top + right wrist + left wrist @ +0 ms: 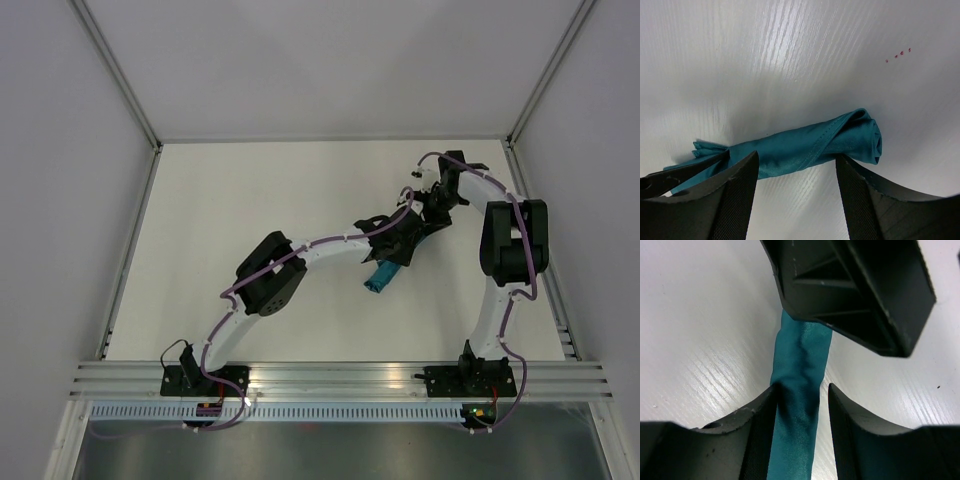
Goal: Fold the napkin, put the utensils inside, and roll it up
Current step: Roll the napkin with the utensil
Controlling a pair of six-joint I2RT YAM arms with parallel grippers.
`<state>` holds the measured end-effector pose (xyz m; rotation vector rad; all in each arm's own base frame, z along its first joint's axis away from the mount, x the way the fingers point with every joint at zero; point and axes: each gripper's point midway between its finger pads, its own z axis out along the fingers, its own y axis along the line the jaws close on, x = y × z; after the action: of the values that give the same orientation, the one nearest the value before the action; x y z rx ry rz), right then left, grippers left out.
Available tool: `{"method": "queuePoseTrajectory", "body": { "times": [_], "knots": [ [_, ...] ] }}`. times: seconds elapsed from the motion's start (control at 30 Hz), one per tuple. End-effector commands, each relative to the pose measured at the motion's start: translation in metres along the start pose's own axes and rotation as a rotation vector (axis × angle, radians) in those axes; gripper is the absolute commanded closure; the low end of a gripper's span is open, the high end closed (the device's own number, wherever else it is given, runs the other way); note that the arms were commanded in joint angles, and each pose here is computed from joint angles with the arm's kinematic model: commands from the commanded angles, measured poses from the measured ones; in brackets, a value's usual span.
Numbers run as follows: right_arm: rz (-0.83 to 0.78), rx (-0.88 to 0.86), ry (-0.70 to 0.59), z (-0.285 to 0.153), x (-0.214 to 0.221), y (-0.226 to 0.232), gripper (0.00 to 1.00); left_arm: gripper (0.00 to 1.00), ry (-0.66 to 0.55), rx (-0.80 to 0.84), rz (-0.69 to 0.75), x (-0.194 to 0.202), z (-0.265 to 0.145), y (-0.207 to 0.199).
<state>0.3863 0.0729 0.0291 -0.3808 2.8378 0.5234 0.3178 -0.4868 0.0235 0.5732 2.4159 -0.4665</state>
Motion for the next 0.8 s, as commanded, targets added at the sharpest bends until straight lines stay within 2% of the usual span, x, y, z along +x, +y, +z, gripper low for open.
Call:
{"method": "queuePoseTrajectory", "body": {
  "times": [0.0,0.4,0.77],
  "knots": [
    [0.051,0.047,-0.003,0.007,-0.011,-0.008,0.31,0.49,0.207,-0.011,-0.008,0.06,0.007,0.014],
    [0.005,0.07,-0.046,0.015,-0.053,0.0,0.31,0.49,0.211,0.047,-0.015,0.057,0.006,0.004],
    [-0.052,0.062,-0.059,0.023,-0.072,0.021,0.31,0.49,0.207,0.052,-0.024,0.053,0.003,0.006]
  ]
}}
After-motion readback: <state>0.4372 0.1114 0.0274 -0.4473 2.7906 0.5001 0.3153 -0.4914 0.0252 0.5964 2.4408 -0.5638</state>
